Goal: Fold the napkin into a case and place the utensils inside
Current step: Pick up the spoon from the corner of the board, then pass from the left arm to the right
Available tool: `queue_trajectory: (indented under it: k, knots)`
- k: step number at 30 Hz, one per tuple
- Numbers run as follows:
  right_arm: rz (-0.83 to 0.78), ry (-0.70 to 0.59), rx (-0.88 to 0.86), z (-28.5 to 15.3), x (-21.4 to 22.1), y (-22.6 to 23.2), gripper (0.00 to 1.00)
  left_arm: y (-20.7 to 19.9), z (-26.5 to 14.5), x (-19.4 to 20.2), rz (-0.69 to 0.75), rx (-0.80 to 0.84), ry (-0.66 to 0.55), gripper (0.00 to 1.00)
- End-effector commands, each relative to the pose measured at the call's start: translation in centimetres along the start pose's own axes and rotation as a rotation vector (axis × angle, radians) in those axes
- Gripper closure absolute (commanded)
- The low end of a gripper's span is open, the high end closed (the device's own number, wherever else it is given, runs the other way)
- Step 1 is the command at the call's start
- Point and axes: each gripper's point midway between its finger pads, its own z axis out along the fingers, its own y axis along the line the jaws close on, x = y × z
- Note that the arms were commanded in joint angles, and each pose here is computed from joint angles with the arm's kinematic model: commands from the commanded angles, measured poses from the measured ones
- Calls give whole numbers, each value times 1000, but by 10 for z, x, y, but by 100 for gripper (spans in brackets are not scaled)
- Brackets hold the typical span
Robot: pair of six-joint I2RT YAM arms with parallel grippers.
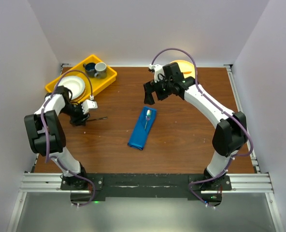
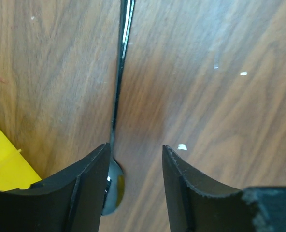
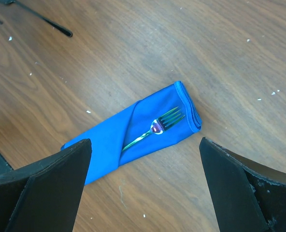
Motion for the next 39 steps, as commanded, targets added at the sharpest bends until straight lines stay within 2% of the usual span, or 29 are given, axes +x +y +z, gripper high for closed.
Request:
queue_trajectory:
  k: [1, 7, 10, 11, 13, 14, 18, 22, 25, 26, 30, 32, 39]
  knots:
    - [-16, 5, -48, -2, -6, 5, 2, 13, 15, 1, 80, -22, 16, 49]
    - [-13, 11, -59, 1, -10, 1, 2, 17, 40, 6, 135, -23, 79, 55]
    - [-3, 21, -76, -1, -9, 2, 2, 14, 50, 14, 137, 12, 114, 71]
    - [-2, 17, -82, -2, -11, 2, 2, 8, 53, 16, 137, 39, 118, 82]
    - [-29, 28, -95, -3, -10, 1, 2, -5, 57, 24, 166, 86, 144, 90]
    - [-35, 19, -93, -5, -14, 0, 2, -11, 59, 24, 188, 103, 153, 100]
    - [-48, 14, -117, -8, -19, 1, 2, -35, 57, 15, 253, 134, 132, 100]
    - [-46, 1, -211, -10, -20, 16, 2, -44, 37, -32, 323, 75, 11, 100]
    - [-11, 3, -336, -9, -17, 37, 2, -55, 9, -74, 441, 13, -64, 100]
    - [-1, 12, -372, -5, -12, 41, 3, -64, -2, -98, 538, -18, -92, 100]
    - [113, 56, -565, 3, -6, 79, 8, -98, -21, -141, 770, -48, -131, 100]
    - [109, 94, -612, 10, 3, 98, 9, -115, -26, -161, 876, -56, -153, 100]
    - [103, 222, -729, 17, 42, 154, 11, -136, -32, -208, 1031, -87, -198, 100]
